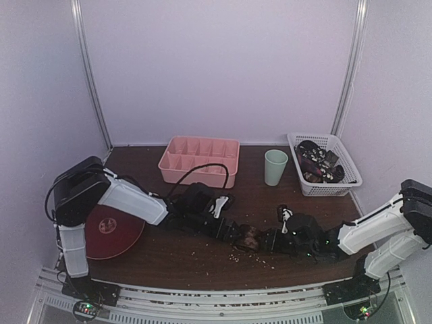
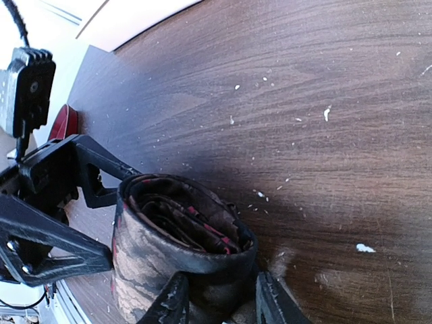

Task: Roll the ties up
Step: Roll the tie at the center of the board.

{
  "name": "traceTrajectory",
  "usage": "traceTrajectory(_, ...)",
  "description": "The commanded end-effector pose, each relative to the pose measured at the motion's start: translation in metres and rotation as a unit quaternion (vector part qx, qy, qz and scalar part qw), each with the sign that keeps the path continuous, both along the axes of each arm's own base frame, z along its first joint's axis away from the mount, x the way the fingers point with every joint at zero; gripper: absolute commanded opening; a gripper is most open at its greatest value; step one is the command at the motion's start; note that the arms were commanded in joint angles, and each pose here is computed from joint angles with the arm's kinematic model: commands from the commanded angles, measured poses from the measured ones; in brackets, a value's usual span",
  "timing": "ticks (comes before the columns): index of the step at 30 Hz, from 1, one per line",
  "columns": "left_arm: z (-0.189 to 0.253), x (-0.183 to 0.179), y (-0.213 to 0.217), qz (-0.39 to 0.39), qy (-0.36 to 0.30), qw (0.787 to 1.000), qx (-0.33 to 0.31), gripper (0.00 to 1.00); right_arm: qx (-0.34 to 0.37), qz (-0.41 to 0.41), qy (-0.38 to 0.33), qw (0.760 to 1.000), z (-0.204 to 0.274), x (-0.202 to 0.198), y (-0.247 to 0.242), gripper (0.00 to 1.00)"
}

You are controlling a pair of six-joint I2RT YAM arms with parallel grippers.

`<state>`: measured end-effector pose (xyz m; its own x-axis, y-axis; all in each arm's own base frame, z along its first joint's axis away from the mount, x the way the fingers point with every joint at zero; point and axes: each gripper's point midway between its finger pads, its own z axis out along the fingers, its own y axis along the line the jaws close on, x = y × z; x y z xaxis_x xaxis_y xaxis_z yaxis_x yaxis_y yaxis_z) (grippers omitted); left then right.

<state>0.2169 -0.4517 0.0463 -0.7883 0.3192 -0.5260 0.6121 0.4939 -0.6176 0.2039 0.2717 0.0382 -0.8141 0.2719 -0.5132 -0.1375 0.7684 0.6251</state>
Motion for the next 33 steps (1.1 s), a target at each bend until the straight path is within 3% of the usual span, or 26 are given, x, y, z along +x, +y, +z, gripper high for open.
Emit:
traceTrajectory(1,0.012,-0.002,-0.009,-0.022,0.031,0.997,-0.061,0.77,-0.045,0.022,0.024,0.998,-0.027,-0.016,-0.015,0.35)
traceTrajectory(7,0.004,-0.014,-0.019,-0.043,0.083,0.991,-0.098,0.75,-0.033,0.027,0.024,0.999,-0.026,-0.016,-0.011,0.34)
traceTrajectory(19,-0.014,-0.032,-0.03,-0.064,0.123,0.986,-0.098,0.73,-0.029,0.028,0.033,0.999,-0.034,-0.02,-0.011,0.33)
traceTrajectory(29,-0.005,-0.041,-0.03,-0.083,0.09,0.986,-0.116,0.36,-0.025,0.039,0.019,0.999,-0.023,-0.016,-0.002,0.36)
traceTrajectory(33,-0.003,-0.048,-0.029,-0.095,0.06,0.986,-0.12,0.31,-0.018,0.038,-0.002,0.999,0.004,-0.012,-0.001,0.39)
